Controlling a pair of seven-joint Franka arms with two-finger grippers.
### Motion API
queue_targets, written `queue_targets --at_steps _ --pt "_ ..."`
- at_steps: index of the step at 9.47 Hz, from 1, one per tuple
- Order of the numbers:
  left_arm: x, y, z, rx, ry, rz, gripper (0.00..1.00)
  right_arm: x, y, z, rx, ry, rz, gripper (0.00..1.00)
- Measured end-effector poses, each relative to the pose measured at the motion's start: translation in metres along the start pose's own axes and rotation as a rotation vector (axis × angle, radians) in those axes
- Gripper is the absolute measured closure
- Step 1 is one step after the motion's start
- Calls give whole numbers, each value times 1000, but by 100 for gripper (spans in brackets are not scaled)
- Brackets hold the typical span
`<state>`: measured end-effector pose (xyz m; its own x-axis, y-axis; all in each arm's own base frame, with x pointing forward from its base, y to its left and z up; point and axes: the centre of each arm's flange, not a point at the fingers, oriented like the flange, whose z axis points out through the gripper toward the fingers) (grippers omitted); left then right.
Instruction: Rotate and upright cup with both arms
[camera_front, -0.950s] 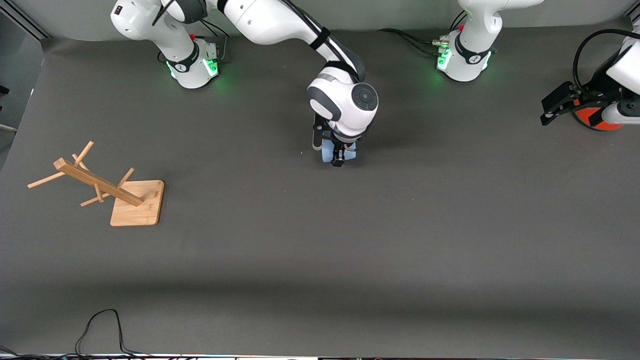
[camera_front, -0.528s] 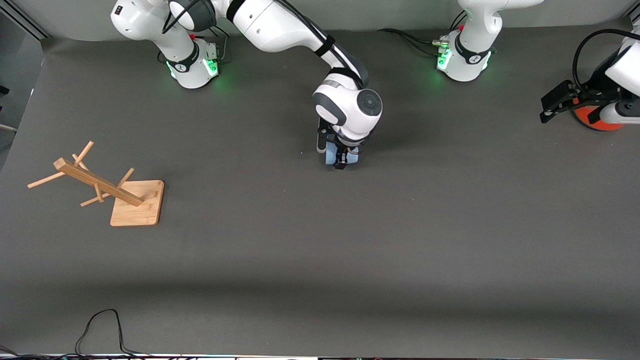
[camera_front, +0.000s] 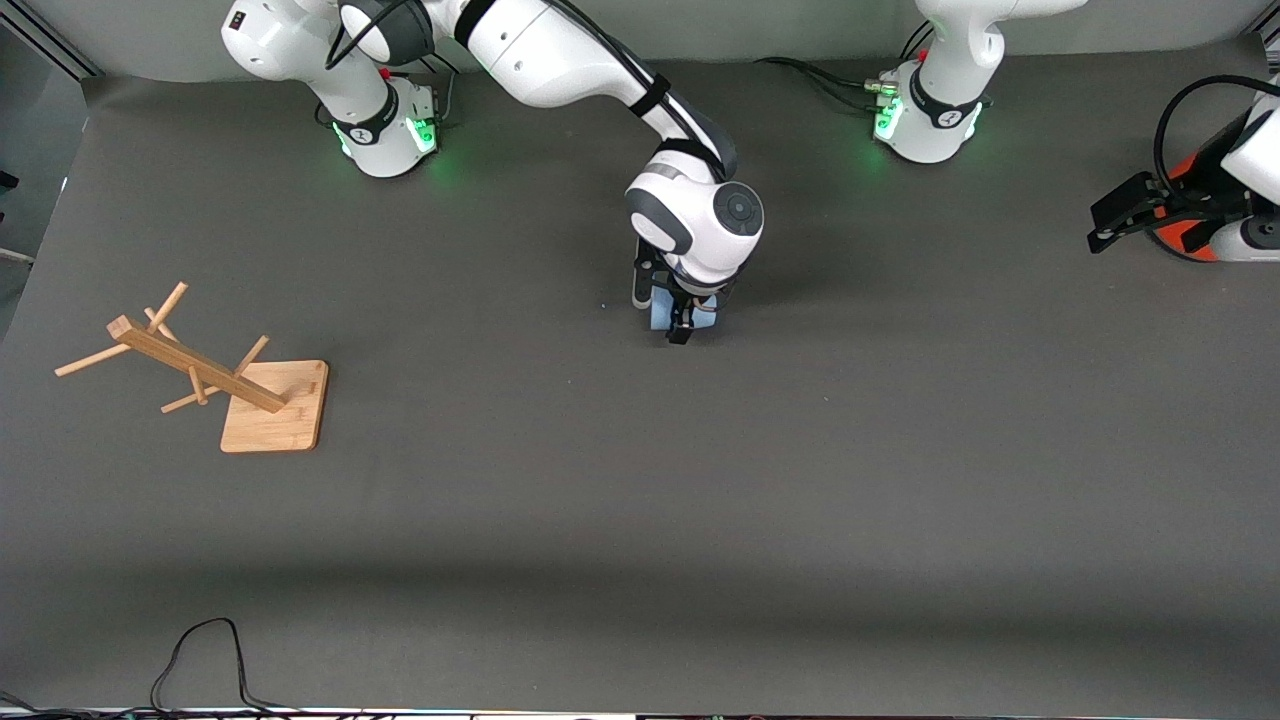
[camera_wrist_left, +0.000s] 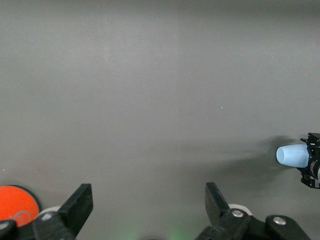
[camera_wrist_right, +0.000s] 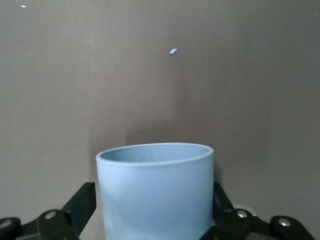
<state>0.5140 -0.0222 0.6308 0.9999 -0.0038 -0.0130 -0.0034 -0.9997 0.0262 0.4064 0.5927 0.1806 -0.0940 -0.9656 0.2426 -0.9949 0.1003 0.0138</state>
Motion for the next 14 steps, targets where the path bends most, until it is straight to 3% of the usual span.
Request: queue_targets --at_steps 3,8,11,14 --pt "-1 0 1 1 -13 0 0 17 -15 -57 -4 -7 -7 0" --pt "-2 0 1 1 -13 0 0 80 -13 -163 -106 65 -177 0" --pt "-2 1 1 1 -14 2 0 191 -64 -247 -193 27 -362 0" --pt "-2 3 1 2 -14 5 0 321 -124 -293 -243 -70 -548 0"
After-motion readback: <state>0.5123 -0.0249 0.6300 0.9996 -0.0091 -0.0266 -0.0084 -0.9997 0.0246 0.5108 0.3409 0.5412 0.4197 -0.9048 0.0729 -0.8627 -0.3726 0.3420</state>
